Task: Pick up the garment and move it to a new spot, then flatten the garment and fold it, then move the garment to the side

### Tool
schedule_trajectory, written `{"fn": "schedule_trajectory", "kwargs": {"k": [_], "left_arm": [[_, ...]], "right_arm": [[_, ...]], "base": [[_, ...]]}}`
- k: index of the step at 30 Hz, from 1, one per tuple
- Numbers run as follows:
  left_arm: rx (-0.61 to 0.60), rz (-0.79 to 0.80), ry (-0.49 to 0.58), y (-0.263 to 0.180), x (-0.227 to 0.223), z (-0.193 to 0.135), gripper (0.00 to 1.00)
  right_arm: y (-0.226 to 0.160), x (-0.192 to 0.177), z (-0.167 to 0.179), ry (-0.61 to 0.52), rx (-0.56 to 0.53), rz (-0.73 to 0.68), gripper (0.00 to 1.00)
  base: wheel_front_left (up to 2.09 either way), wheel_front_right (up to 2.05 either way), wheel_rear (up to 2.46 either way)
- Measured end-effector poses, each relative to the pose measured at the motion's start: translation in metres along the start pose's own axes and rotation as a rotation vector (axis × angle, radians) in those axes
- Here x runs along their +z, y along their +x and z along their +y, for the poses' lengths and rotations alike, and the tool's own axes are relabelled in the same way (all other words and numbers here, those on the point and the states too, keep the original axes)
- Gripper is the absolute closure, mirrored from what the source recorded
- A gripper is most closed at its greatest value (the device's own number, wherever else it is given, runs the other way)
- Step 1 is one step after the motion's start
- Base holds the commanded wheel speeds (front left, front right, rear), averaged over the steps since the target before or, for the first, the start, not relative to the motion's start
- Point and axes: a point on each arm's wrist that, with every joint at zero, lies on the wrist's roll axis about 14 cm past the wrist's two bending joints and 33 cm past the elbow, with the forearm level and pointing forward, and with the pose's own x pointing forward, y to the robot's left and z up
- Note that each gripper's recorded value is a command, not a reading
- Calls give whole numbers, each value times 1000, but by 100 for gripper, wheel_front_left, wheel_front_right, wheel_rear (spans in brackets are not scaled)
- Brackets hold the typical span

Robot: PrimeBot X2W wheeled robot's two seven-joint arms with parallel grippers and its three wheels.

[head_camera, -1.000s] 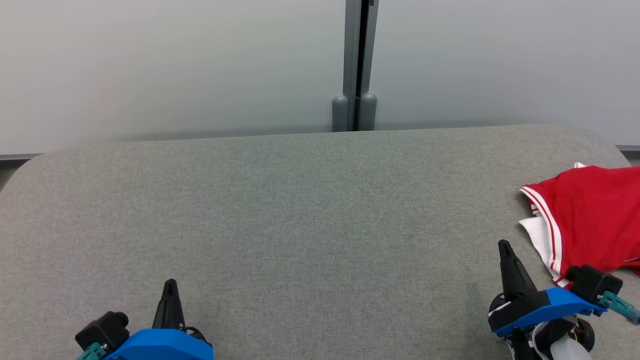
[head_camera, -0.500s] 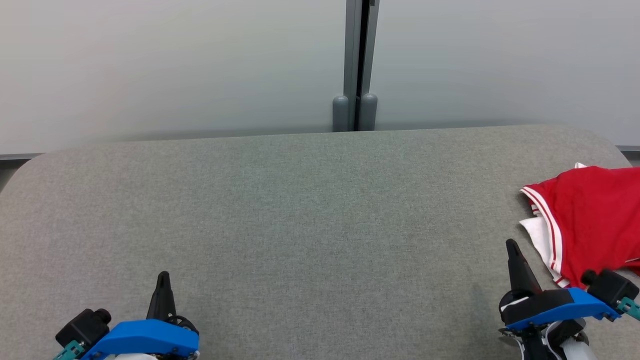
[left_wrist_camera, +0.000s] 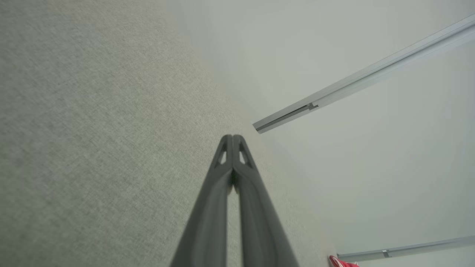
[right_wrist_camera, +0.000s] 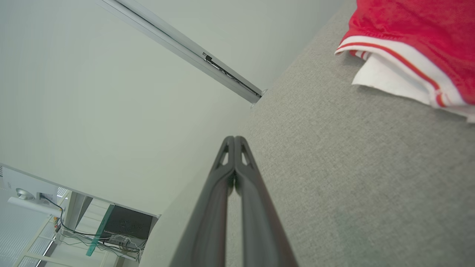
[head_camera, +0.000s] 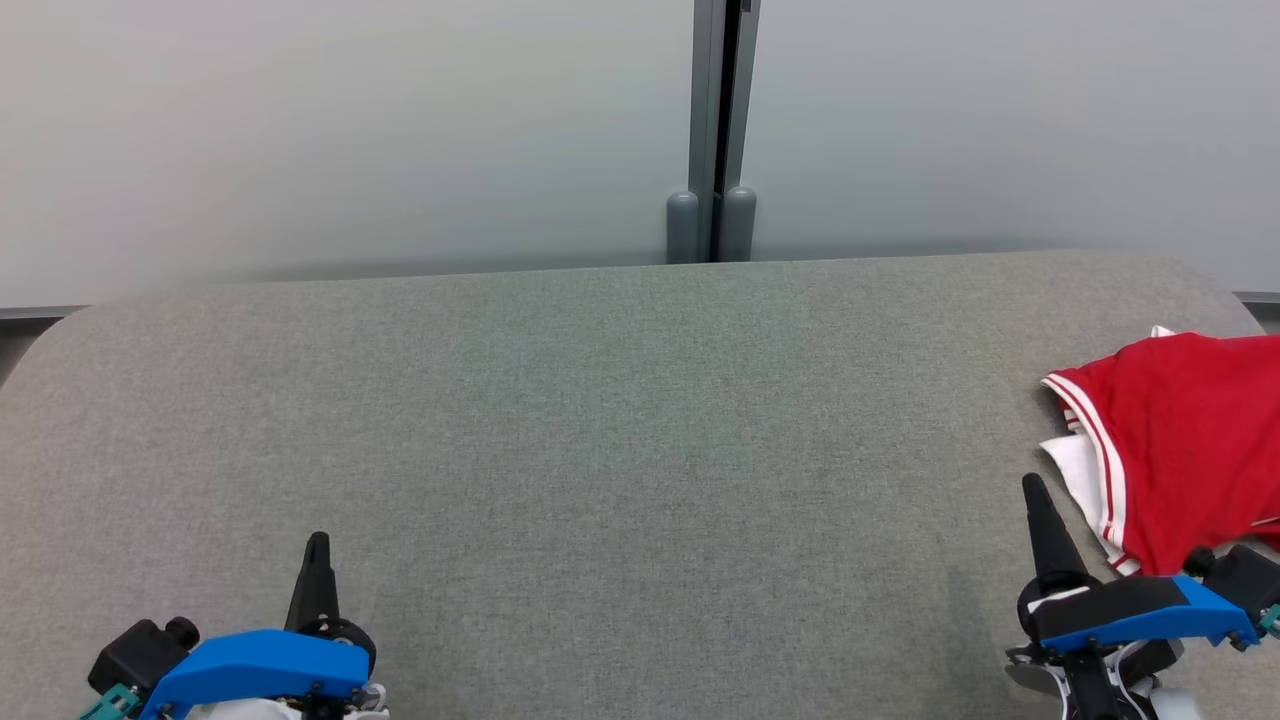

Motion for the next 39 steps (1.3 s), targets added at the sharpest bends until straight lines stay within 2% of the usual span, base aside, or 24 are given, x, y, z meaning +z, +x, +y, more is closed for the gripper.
{"fn": "schedule_trajectory", "kwargs": {"k": [39], "left_arm": [[-97,-25,-371,6,27,-20,100]], "right_arm": [[-2,13,14,380,58,-6,100]], "base": [[0,0,0]]}}
